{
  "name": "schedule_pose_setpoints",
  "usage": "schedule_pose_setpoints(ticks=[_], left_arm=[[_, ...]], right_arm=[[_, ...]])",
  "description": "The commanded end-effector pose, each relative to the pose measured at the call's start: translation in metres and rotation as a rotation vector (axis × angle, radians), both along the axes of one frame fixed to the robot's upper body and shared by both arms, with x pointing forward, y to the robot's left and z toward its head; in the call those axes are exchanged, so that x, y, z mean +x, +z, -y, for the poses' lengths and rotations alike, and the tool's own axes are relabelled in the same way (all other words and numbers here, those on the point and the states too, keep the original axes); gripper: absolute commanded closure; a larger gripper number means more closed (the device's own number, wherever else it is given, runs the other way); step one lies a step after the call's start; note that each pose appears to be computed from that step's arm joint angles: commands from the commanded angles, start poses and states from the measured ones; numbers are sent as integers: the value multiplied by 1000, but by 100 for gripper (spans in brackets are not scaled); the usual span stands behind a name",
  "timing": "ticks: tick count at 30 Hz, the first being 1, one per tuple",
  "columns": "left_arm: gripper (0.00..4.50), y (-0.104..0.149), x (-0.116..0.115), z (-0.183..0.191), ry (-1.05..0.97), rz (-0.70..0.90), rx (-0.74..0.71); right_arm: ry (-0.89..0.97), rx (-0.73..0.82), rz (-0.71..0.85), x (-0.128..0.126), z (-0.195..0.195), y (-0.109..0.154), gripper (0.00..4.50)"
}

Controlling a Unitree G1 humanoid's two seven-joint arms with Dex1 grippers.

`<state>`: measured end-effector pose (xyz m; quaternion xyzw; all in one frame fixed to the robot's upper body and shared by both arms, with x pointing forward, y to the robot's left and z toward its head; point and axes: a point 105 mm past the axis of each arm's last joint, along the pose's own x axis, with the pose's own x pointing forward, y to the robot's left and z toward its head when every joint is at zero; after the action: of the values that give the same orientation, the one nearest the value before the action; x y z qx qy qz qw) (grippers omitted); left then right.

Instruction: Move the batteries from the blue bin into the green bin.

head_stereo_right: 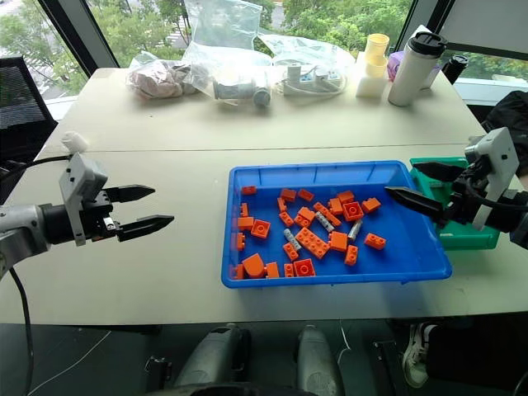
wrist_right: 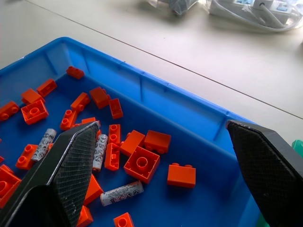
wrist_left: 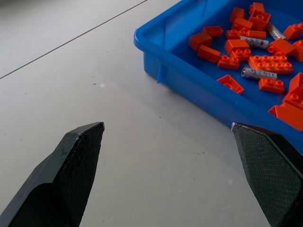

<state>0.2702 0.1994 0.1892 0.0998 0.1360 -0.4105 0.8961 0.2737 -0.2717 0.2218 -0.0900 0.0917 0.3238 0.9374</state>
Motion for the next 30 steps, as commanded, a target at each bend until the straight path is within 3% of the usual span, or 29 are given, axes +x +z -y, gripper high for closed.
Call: schedule_pose_setpoints(ticks=[1, 25, 30], left_arm=[[0, 9, 0, 1, -8, 33, -9], [0, 13, 5, -2, -46, 72, 47], [0, 15, 0, 4, -127, 46, 99]], right_arm=[[-11, -26, 54, -4, 4, 14, 5], [33, -48, 49, 3, -6, 10, 5], [177, -118, 29, 5, -36, 9, 5]])
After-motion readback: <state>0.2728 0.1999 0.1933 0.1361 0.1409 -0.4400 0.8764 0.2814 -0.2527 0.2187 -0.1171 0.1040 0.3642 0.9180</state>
